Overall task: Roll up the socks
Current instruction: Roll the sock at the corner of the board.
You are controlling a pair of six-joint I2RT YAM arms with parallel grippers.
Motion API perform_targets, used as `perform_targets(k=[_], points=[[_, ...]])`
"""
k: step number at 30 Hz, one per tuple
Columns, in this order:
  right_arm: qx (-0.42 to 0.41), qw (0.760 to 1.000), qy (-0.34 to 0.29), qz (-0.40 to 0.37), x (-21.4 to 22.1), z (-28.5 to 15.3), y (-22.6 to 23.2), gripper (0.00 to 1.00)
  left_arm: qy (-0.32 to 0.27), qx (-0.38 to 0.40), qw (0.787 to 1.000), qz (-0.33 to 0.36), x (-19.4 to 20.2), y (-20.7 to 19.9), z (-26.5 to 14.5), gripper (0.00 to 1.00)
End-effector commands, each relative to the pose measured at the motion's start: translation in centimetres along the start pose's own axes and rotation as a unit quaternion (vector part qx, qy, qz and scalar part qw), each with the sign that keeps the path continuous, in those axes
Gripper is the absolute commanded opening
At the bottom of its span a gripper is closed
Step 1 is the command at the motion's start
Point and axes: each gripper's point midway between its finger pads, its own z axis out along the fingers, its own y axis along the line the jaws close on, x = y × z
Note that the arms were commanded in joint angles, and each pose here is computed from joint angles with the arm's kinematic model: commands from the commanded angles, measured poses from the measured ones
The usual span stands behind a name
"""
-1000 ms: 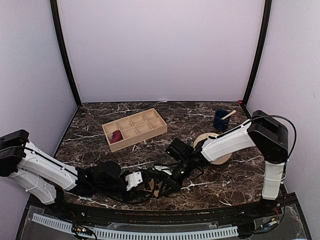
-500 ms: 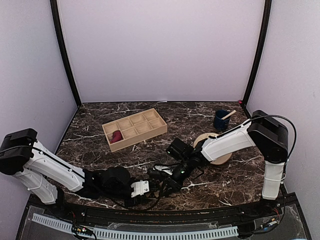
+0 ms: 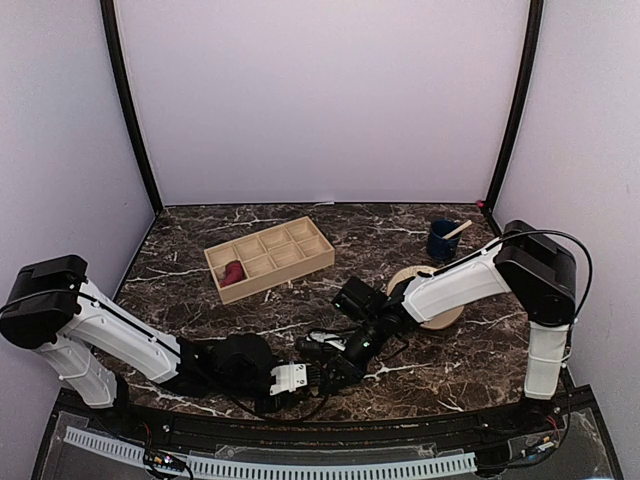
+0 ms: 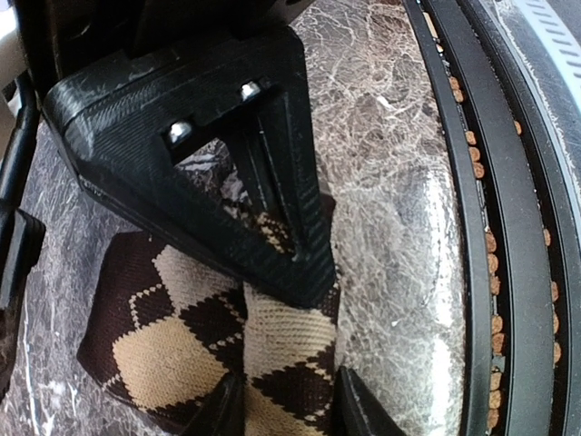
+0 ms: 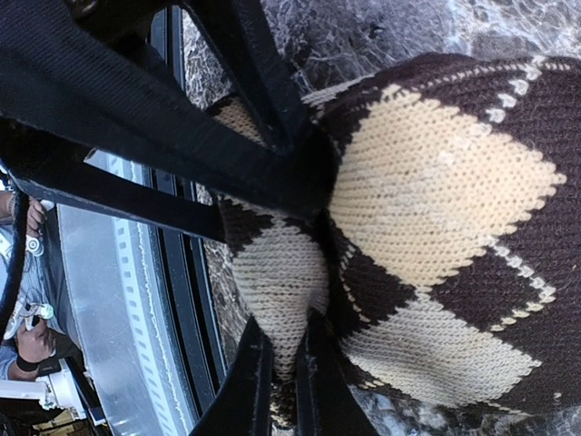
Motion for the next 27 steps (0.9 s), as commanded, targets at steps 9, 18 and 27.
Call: perform_targets(k=[9,18,27], points=[[0.008,1.0,0.02,0.017,0.9,0.2,-0.9,0.0,0.037,0.013,0.999,-0.001,1.0,-0.6,0.4,0.14],[0.016,1.0,0.017,0.016,0.8,-0.1,-1.0,0.11,0.062,0.03,0.998,-0.007,1.3,-0.9,0.9,0.0],[0.019,1.0,0.003,0.01,0.6,-0.9,-0.3,0.23,0.049,0.054,0.995,-0.067,1.3,0.0,-0.1,0.0]])
